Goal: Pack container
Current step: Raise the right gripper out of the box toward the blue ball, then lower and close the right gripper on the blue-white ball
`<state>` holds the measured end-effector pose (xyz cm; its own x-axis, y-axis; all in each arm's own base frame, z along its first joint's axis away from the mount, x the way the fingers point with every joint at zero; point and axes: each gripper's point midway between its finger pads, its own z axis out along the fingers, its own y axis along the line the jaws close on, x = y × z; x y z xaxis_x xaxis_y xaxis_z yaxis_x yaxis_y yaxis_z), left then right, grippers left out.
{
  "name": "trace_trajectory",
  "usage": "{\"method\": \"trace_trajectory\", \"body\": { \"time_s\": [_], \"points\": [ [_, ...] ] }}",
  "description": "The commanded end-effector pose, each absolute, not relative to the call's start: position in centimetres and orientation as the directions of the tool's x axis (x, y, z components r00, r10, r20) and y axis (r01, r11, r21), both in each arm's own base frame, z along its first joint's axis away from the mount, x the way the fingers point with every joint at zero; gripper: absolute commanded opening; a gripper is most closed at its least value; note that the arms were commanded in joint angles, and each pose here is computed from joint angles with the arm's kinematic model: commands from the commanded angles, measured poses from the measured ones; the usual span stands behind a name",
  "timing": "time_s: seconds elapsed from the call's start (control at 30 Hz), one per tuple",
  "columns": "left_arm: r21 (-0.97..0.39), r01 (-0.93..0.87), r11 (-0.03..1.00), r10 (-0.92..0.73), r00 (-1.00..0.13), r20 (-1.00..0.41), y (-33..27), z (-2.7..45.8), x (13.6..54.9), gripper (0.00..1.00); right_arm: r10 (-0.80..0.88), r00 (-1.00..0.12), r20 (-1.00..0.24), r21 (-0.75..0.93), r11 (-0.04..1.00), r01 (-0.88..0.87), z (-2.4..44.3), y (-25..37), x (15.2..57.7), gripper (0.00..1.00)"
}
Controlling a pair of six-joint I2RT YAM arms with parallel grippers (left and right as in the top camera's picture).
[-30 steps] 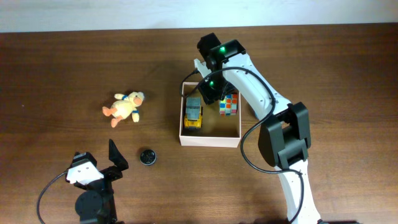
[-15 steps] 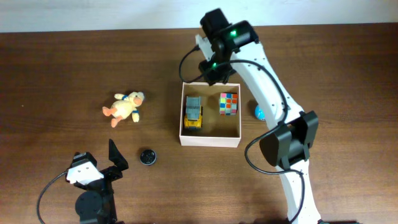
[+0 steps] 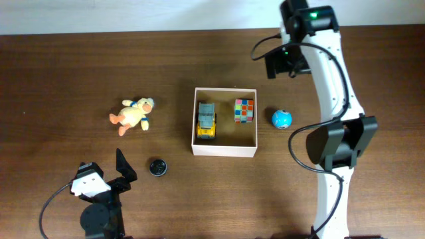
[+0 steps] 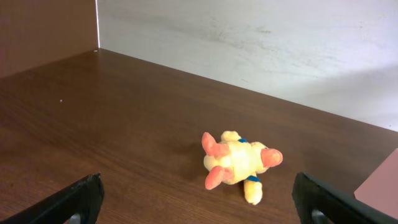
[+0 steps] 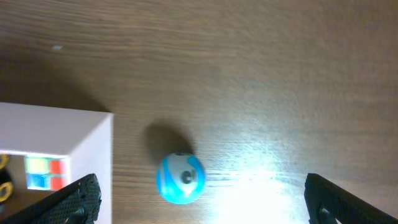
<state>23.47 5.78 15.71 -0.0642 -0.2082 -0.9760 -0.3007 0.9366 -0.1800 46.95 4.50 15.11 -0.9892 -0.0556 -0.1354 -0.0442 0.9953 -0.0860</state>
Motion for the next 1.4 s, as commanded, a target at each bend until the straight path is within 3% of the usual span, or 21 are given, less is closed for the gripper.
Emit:
{"method": "trace_trajectory", "body": {
  "time_s": [0.0,0.43,0.63,0.97,1.37],
  "points": [
    [-0.166,-0.288,0.943,-0.192,-0.065,-0.979,5.5,15.7,23.5,0.99,-0.052,-0.995,-0.084,-0.064,0.997,-0.046,13.9,5.1,45.7,1.00],
    [-0.166,-0.288,0.943,-0.192,-0.065,-0.979,5.5,15.7,23.5,0.99,0.015,-0.995,0.097,-0.040,0.999,0.011,6.4,4.9,42.5,0.99],
    [-0.166,-0.288,0.943,-0.192,-0.065,-0.979,5.5,15.7,23.5,0.99,0.011,-0.988,0.152,-0.012,1.000,0.009,4.7,5.3,41.1,0.93],
    [-0.166,-0.288,0.943,-0.192,-0.065,-0.979,5.5,15.7,23.5,0.99,0.013,-0.984,0.179,0.021,1.000,0.017,4.3,5.8,40.5,0.84],
    [-0.166,-0.288,0.943,-0.192,-0.065,-0.979,5.5,15.7,23.5,0.99,0.016,-0.981,0.195,0.018,1.000,0.020,4.3,5.8,40.1,0.83]
  ]
}}
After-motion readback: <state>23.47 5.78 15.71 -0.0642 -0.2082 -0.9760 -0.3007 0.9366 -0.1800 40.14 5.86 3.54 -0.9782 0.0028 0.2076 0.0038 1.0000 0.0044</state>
